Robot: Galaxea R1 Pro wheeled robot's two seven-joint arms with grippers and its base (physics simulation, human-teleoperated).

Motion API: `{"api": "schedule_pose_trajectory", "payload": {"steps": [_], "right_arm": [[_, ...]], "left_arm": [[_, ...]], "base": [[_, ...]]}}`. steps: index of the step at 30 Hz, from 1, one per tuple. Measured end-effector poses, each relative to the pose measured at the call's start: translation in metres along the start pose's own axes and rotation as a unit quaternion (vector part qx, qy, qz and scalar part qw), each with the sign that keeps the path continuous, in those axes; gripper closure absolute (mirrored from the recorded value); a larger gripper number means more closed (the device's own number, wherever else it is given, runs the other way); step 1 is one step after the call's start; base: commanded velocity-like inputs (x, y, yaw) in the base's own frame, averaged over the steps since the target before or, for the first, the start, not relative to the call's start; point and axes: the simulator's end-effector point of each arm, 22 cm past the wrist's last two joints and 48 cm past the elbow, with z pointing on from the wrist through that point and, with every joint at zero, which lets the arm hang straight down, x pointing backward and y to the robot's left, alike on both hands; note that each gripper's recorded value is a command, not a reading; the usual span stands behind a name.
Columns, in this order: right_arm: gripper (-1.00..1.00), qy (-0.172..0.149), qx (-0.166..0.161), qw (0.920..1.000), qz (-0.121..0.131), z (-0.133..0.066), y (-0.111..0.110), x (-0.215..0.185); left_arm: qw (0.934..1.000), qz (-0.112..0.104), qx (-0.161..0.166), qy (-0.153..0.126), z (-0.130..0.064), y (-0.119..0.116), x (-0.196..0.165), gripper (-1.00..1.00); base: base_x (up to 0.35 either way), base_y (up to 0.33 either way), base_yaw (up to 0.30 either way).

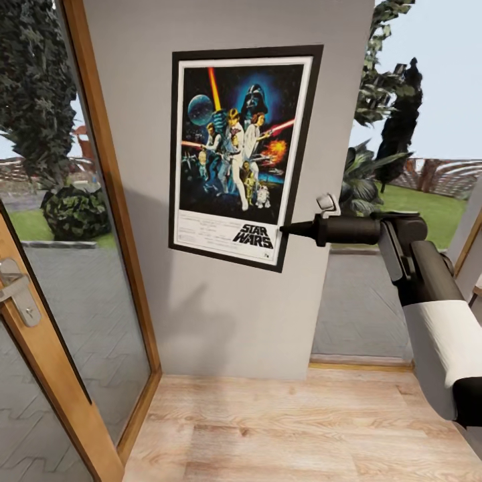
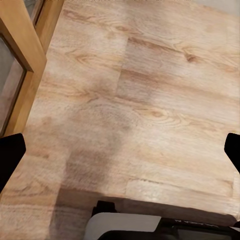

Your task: Pick up the poster from the kitchen countertop and hang it on one of the wall nails in the kitchen.

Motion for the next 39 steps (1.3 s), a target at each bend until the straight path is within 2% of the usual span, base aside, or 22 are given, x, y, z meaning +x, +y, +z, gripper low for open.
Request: {"api": "schedule_pose_trajectory", "payload": {"steps": [11, 39], "right_arm": [[1.0, 0.015, -0.017, 0.9997, -0.006, 0.007, 0.006, 0.01], [1.0, 0.014, -0.018, 0.9997, -0.008, 0.007, 0.007, 0.009]], "left_arm": [[1.0, 0.0, 0.0, -0.001, 0.0, 0.0, -0.001, -1.0], [1.0, 0.0, 0.0, -0.001, 0.0, 0.0, 0.0, -1.0]], "base": [[0.0, 0.0, 0.0], [0.017, 0.0, 0.0]]}}
